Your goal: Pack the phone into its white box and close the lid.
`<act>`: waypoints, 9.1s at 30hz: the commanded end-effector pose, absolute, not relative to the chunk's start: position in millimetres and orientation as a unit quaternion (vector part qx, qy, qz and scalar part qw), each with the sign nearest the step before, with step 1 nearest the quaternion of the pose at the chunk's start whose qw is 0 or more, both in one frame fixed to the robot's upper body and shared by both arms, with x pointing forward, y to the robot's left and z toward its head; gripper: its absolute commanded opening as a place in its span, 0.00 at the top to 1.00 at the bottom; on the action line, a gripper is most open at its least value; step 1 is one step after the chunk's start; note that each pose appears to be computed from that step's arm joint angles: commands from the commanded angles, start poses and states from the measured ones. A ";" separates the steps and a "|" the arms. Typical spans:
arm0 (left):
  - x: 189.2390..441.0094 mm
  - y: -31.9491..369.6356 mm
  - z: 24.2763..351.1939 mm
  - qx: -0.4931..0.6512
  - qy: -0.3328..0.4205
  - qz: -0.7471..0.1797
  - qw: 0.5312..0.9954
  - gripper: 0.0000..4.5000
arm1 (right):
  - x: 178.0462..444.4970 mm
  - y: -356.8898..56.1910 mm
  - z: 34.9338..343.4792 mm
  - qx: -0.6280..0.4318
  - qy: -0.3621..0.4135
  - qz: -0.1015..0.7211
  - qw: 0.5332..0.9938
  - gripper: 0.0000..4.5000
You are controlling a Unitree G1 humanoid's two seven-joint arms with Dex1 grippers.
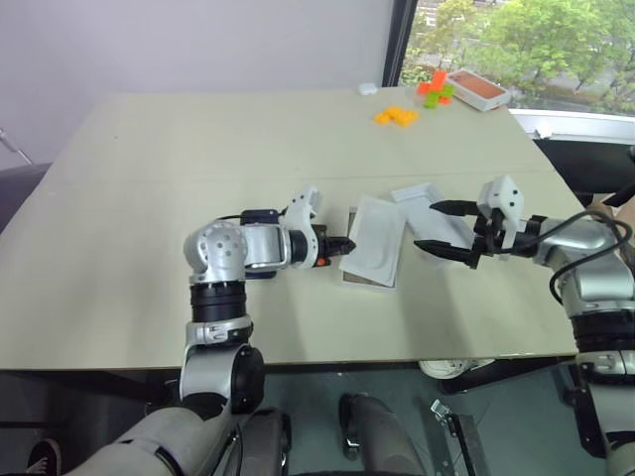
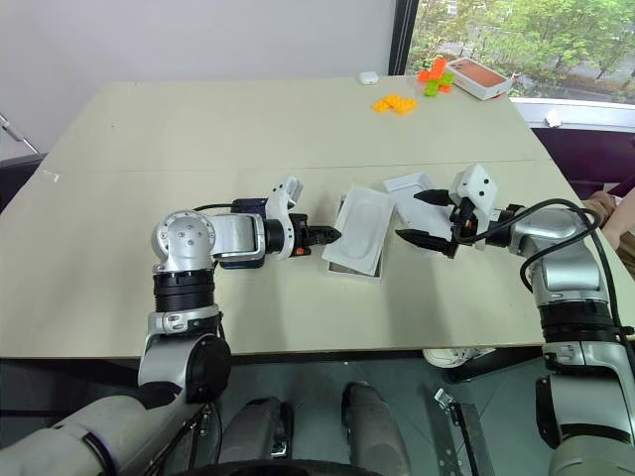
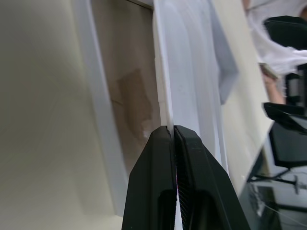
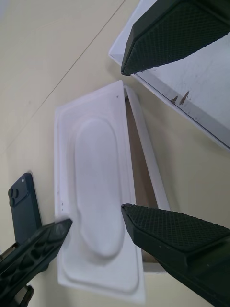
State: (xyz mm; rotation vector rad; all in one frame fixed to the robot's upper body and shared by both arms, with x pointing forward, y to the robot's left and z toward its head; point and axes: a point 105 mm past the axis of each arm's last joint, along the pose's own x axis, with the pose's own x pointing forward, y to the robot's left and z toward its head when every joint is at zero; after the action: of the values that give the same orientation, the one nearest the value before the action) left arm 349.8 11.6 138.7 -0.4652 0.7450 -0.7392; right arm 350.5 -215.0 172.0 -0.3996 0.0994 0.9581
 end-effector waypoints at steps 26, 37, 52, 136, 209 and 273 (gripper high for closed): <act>372.1 32.4 202.4 -0.152 0.153 -0.371 0.903 0.01 | 361.1 -196.2 186.2 -0.213 0.005 0.441 0.872 0.00; 382.5 128.2 206.8 0.132 -0.051 -0.309 0.940 0.00 | 381.1 -146.8 169.2 -0.275 0.011 0.406 0.871 0.97; 365.6 156.3 203.6 0.142 -0.077 -0.308 0.937 0.00 | 380.6 -122.5 117.9 -0.445 0.046 0.429 0.784 0.99; 362.5 197.6 113.5 -0.325 0.357 -0.175 0.858 0.39 | 391.3 24.1 122.0 -0.461 -0.034 0.498 0.734 1.00; 338.2 170.8 105.9 -0.421 0.324 -0.221 0.818 1.00 | 384.4 23.0 108.4 -0.487 -0.030 0.513 0.706 1.00; 317.7 158.9 163.1 -0.342 0.224 -0.409 0.816 1.00 | 322.6 -98.8 107.0 -0.382 0.168 0.543 0.729 0.88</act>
State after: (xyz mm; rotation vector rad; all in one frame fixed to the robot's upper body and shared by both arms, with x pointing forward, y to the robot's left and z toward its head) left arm 318.7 160.6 146.1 -0.7556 0.5487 -0.8298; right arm 321.2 -99.7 109.3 -0.8425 0.3618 1.2021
